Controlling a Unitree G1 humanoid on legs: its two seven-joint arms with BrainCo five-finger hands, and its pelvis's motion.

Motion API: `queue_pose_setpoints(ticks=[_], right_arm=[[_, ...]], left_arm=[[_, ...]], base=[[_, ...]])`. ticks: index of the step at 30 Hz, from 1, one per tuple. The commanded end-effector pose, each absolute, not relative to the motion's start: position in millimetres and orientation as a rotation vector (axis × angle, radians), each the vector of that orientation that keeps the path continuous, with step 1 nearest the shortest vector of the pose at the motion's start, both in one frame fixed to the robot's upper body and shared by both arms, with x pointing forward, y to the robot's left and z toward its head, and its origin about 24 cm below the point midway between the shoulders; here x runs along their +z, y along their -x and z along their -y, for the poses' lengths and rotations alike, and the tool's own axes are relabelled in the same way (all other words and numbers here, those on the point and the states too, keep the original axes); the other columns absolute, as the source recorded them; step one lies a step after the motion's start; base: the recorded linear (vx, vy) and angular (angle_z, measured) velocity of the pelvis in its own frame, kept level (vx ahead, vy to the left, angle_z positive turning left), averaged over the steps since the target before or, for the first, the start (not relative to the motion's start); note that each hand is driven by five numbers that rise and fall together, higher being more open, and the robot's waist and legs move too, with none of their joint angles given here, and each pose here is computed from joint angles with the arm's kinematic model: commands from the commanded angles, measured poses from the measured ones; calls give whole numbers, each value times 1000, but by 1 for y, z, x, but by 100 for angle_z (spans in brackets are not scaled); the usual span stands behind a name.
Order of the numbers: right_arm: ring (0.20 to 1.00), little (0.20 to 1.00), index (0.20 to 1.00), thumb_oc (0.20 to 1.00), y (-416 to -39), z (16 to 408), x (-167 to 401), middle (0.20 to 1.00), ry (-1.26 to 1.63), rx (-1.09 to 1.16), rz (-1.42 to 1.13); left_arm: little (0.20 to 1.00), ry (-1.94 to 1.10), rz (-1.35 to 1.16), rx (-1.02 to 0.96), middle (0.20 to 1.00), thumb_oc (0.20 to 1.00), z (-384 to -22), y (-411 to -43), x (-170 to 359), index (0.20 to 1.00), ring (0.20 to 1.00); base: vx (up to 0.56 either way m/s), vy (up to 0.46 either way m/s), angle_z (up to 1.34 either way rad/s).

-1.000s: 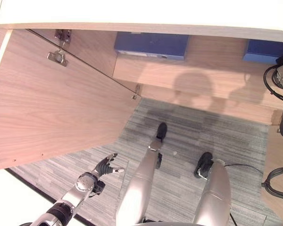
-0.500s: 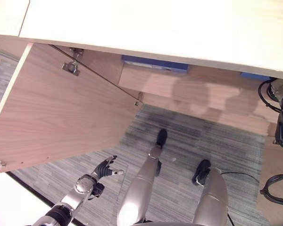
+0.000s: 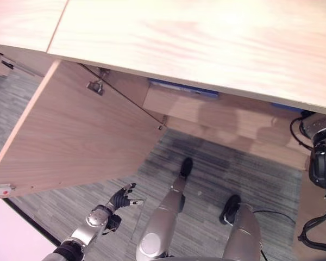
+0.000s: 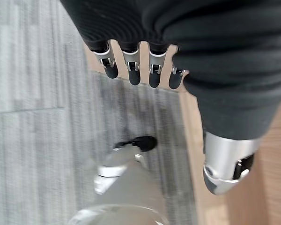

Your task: Put the empty folder in the office cabinet

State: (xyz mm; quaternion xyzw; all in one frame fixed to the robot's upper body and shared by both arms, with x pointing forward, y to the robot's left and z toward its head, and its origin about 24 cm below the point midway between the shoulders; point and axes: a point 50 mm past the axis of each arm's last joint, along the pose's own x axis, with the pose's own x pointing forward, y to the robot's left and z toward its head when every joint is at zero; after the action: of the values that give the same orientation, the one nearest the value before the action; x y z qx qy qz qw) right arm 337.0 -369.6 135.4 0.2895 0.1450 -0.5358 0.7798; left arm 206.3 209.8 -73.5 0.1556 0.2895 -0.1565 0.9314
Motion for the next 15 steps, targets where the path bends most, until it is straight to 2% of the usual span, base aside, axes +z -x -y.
queue_pose_setpoints(ticks=[1, 8, 11, 15], right_arm=[[1000, 1000, 1000, 1000, -336, 371, 134, 1000, -682, -1171, -277], [1000, 1000, 1000, 1000, -351, 330, 93, 1000, -768, -1045, -299], [1000, 1000, 1000, 1000, -351, 325, 85, 1000, -775, -1032, -305], [1000, 1000, 1000, 1000, -338, 307, 41, 1000, -805, -979, -314]], left_arm=[[1000, -302, -579, -254, 1000, 1000, -221, -216, -69, 1000, 1000], [1000, -299, -634, -181, 1000, 1000, -233, -212, -79, 1000, 1000], [1000, -298, -647, -167, 1000, 1000, -235, -210, -82, 1000, 1000], [1000, -273, -736, -103, 1000, 1000, -241, -194, -99, 1000, 1000]], base=[[-113, 24, 0], [-42, 1, -4], [21, 14, -3], [89, 33, -7]])
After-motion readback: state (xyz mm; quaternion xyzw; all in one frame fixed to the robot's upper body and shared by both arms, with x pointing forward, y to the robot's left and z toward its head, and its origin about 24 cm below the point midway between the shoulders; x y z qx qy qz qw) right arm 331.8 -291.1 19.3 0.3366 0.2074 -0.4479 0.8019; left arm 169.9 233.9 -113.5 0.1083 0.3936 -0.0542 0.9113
